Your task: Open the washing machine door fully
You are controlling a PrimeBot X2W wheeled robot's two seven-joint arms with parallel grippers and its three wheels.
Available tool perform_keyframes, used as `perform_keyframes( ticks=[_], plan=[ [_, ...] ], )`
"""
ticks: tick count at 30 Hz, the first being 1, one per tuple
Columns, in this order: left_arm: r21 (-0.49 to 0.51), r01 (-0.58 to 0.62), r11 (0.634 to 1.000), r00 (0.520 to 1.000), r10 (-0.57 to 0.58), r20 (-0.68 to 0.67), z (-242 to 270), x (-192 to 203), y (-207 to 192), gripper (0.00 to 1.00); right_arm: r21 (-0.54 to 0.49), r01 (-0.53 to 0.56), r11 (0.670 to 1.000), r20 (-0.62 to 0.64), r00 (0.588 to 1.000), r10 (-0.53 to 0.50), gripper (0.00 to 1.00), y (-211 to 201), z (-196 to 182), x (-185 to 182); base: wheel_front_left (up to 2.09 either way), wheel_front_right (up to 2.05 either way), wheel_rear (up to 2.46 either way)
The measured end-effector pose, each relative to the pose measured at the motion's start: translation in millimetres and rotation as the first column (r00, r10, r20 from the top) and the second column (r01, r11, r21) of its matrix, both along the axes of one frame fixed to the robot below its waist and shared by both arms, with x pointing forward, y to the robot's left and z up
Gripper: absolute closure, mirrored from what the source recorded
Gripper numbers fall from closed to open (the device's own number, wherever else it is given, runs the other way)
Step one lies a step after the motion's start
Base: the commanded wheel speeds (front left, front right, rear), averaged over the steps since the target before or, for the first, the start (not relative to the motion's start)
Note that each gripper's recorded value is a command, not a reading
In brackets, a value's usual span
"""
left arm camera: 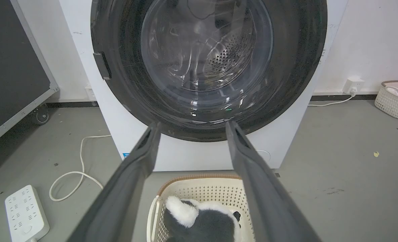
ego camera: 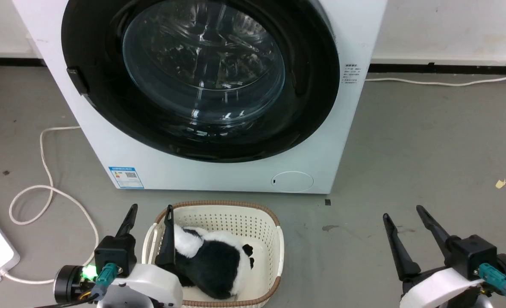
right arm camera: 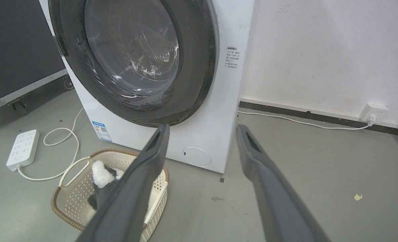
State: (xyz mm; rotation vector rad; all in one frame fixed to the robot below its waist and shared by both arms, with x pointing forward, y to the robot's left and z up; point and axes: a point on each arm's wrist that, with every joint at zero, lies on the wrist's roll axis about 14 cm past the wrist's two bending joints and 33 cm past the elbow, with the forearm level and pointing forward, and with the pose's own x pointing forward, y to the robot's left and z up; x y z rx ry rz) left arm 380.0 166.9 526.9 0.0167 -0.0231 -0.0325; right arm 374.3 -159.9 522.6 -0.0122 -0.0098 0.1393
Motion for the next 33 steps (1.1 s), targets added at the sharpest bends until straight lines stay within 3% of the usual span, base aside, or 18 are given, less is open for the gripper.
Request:
perform_keyframes(
  ticks=[13,14,15,16,22,33],
  plan=[
    [-0.017,0.009,1.0,1.0,-0.009,-0.004,-6.6,8.3,-3.5,0.0,0.069,-0.016,0.998,0.051,0.999,0.013,0.0,-3.4,12.7,26.6,0.0,0.0,0.0],
    [-0.025,0.012,1.0,1.0,-0.012,-0.009,-10.3,9.4,-5.1,0.0,0.108,-0.023,0.994,0.064,0.998,0.016,0.14,-3.4,17.2,36.1,0.0,0.0,0.0],
    [-0.026,0.014,1.0,1.0,-0.014,-0.009,-10.3,10.1,-5.8,0.0,0.119,-0.024,0.993,0.069,0.997,0.016,0.71,-3.6,18.6,38.4,0.0,0.0,0.0],
    [-0.026,0.016,1.0,1.0,-0.016,-0.008,-10.3,10.9,-6.3,0.0,0.129,-0.026,0.991,0.072,0.997,0.016,1.0,-3.6,19.9,41.0,0.0,0.0,0.0],
    [-0.033,0.009,0.999,1.0,-0.009,-0.004,-11.5,14.1,-5.2,0.0,0.204,-0.034,0.978,0.095,0.995,0.015,1.0,-4.0,29.8,57.4,0.0,0.0,0.0],
    [-0.04,0.001,0.999,1.0,-0.001,-0.001,-16.0,22.7,-4.1,0.0,0.396,-0.025,0.918,0.062,0.998,0.001,1.0,-7.0,36.6,98.8,0.0,0.0,0.0]
  ],
)
